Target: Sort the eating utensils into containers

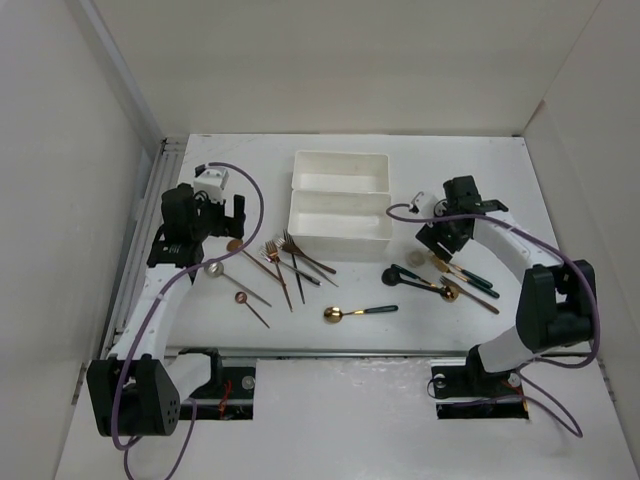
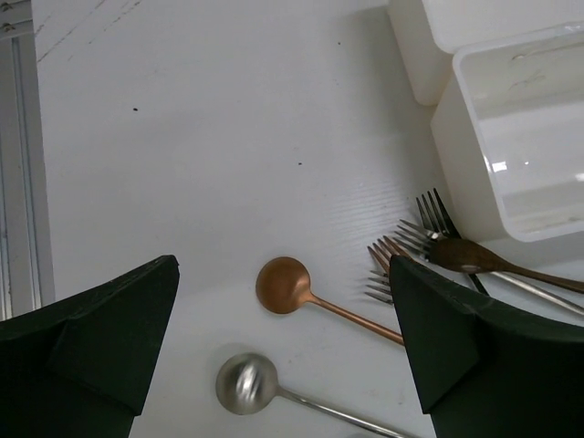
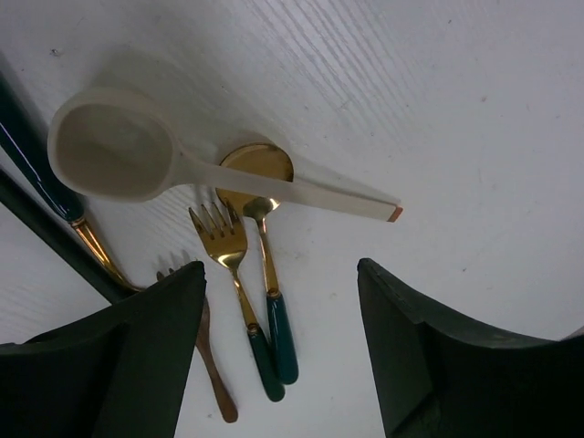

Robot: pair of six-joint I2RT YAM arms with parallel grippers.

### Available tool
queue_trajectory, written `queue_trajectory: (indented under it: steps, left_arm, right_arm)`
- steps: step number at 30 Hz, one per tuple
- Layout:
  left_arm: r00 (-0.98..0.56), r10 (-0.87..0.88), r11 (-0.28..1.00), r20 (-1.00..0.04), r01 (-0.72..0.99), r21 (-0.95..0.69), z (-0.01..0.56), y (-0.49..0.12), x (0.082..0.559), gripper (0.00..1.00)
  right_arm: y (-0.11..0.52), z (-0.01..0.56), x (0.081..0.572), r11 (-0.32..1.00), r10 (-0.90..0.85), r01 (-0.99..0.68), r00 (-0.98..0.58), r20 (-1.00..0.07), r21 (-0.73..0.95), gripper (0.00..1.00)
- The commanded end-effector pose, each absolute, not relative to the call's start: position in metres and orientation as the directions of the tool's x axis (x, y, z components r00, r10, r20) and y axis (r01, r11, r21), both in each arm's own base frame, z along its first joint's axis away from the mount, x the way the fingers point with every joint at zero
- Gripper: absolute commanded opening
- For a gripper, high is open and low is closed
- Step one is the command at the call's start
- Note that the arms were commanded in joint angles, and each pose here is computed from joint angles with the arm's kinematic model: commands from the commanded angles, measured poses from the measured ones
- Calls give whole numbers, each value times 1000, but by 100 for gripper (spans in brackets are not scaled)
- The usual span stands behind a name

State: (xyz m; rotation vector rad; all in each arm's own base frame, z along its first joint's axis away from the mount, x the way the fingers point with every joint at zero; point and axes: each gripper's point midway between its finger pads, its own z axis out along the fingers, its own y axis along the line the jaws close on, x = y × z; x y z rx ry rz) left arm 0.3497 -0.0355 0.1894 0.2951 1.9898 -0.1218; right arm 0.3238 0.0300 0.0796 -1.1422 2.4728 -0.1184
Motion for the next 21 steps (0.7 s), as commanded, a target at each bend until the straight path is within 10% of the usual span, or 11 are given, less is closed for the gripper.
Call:
queue_trajectory:
  steps: [1,11,17,21]
  left_arm:
    - [-359,73,971,-931,239,-16,205,-41,350,100]
    - [-387,-11,985,-922,154,-76,200,-30,348,100]
    - [-448,-128,975,-885,105,-194,191,-36,340,100]
    - [-459,-155,980,-875,44,-196,184,-26,339,100]
  right_arm:
    - [43,77,336,627,-765,-736,-522,-376,-254,73]
    - [68,56,358,576,-805,-765,-469,-362,-287,65]
    - [91,40,365,537,-825,-808,-442,-353,-243,21]
    - [94,30,362,525,-834,-825,-452,-315,-208,10]
